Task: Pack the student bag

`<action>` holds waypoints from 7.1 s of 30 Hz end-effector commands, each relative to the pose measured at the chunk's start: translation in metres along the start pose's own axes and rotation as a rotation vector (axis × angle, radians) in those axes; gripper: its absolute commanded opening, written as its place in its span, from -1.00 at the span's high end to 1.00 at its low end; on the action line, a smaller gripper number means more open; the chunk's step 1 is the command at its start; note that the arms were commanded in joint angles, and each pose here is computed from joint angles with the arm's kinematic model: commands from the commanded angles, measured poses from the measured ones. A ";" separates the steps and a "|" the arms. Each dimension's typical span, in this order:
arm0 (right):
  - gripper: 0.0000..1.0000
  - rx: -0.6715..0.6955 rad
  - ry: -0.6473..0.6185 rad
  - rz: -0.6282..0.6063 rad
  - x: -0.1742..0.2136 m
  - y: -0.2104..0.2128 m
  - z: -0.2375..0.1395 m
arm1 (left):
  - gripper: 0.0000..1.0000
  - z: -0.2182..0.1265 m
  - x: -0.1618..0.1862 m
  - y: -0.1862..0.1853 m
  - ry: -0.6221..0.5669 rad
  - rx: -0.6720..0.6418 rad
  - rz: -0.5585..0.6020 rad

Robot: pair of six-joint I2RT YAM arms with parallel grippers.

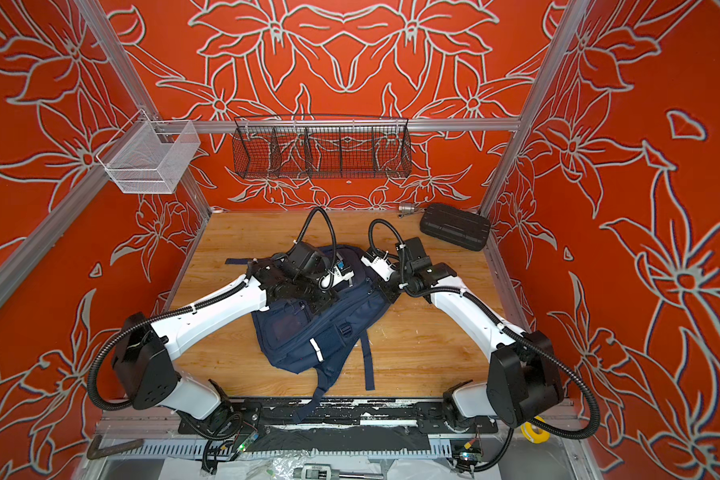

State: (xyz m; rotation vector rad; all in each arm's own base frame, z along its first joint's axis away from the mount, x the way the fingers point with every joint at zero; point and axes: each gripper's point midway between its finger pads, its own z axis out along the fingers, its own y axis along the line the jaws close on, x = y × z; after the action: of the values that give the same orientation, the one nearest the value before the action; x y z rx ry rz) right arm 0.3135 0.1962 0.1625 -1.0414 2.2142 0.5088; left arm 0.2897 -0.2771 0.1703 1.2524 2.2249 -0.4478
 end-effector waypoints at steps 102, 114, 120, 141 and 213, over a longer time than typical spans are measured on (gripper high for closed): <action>1.00 0.207 -0.152 0.343 0.009 -0.064 -0.007 | 1.00 -0.011 0.012 0.030 0.010 0.227 -1.588; 1.00 0.137 -0.263 0.271 0.002 0.013 -0.007 | 0.65 -0.019 0.013 0.129 0.058 0.095 -1.487; 1.00 0.126 -0.225 0.303 -0.005 0.015 0.008 | 0.04 -0.037 0.000 0.129 -0.077 0.090 -1.633; 1.00 0.102 -0.221 0.300 -0.001 0.022 0.013 | -0.16 0.016 -0.036 0.030 -0.259 0.139 -1.965; -0.94 1.072 -0.310 0.509 0.112 -0.184 -0.085 | -0.95 -0.139 0.184 0.197 -0.355 -1.141 -0.800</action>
State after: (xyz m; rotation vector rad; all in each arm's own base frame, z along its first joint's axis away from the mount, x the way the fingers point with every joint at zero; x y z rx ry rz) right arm 0.3523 -0.0047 0.1126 0.0528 2.1618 -0.1999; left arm 0.3215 -0.0060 0.1482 -0.4107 2.1802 0.1281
